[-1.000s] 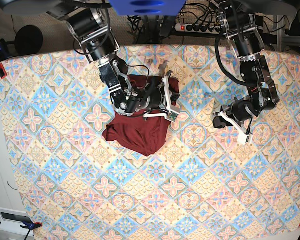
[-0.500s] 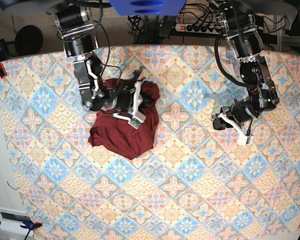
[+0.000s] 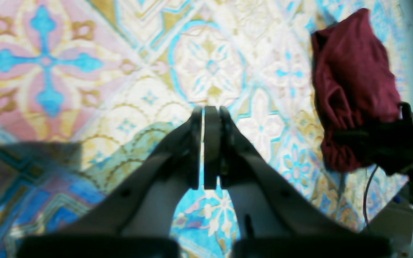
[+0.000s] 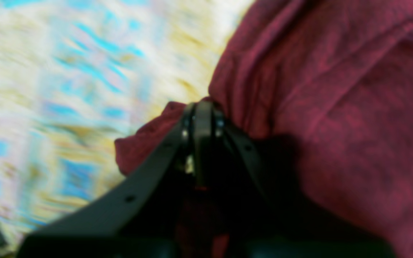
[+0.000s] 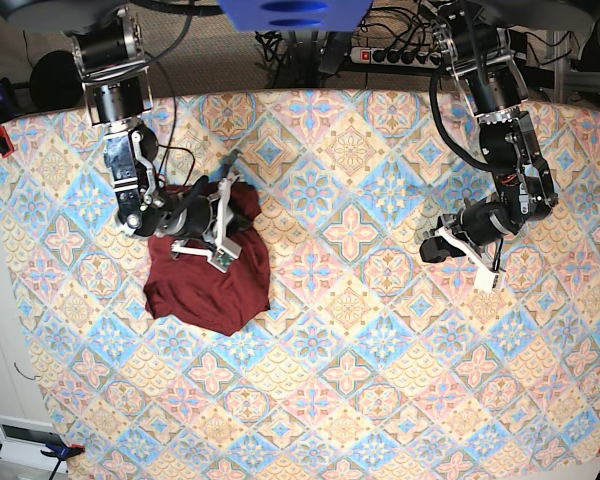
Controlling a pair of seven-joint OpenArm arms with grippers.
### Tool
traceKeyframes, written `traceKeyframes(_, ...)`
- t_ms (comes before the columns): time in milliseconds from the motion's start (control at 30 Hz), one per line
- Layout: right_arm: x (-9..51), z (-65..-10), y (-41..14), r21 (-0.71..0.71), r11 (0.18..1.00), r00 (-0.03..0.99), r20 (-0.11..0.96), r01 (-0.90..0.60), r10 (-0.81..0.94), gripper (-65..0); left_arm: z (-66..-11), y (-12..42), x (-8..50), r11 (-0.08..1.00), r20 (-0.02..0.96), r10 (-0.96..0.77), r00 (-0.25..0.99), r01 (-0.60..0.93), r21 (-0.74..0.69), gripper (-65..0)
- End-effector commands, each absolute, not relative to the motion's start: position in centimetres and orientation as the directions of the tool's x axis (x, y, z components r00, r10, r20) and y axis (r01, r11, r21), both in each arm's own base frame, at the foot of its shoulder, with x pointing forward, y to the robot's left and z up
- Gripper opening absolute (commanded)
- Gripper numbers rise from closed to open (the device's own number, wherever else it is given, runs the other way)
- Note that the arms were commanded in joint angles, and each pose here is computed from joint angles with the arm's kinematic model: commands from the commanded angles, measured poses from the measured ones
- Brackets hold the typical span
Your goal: Layout the t-shirt on the table in an organized manner, then fold the t-shirt properly
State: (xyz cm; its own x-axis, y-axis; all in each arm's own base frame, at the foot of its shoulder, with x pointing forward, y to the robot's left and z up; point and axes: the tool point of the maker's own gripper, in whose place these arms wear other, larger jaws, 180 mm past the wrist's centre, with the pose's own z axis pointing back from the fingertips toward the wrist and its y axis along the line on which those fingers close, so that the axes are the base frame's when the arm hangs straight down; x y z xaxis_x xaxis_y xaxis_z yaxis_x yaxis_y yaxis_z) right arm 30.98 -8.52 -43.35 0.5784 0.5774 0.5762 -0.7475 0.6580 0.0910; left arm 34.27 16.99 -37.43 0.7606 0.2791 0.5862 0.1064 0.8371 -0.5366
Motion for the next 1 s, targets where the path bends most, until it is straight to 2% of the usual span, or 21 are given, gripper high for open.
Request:
traceKeyframes(0,31.2,-44.0,-11.8,0.000,0.677,0.598,0.468,-0.736,0.651,-65.0,-35.7,17.3,35.4,0.837,0.630,0.280,0.724,0.138,-0.530,-65.0)
traceKeyframes(167,31.7,-43.3,-11.7,-0.017,0.673,0.582,0.484,-0.740,0.653,-65.0,-35.8,17.2,35.3,0.834,0.628,0.280,0.726,0.139,-0.534,-65.0)
traceKeyframes(567,33.0,-37.0,-8.1,-0.144,0.616,0.428,0.598,-0.774,0.678,-65.0,-37.1,17.1,33.9,0.834,0.600,0.278,0.750,0.121,-0.539,-65.0)
traceKeyframes(800,31.4,-35.7,-9.3,-0.135,0.691,0.460,0.655,-0.710,0.600,-65.0,-37.6,17.3,33.1,0.836,0.589,0.277,0.759,0.111,-0.537,-65.0)
traceKeyframes(967,29.9,-34.3,-12.2,-0.162,0.754,0.484,0.678,-0.636,0.554,-65.0,-35.6,17.7,32.1,0.869,0.653,0.216,0.726,0.162,-0.467,-65.0)
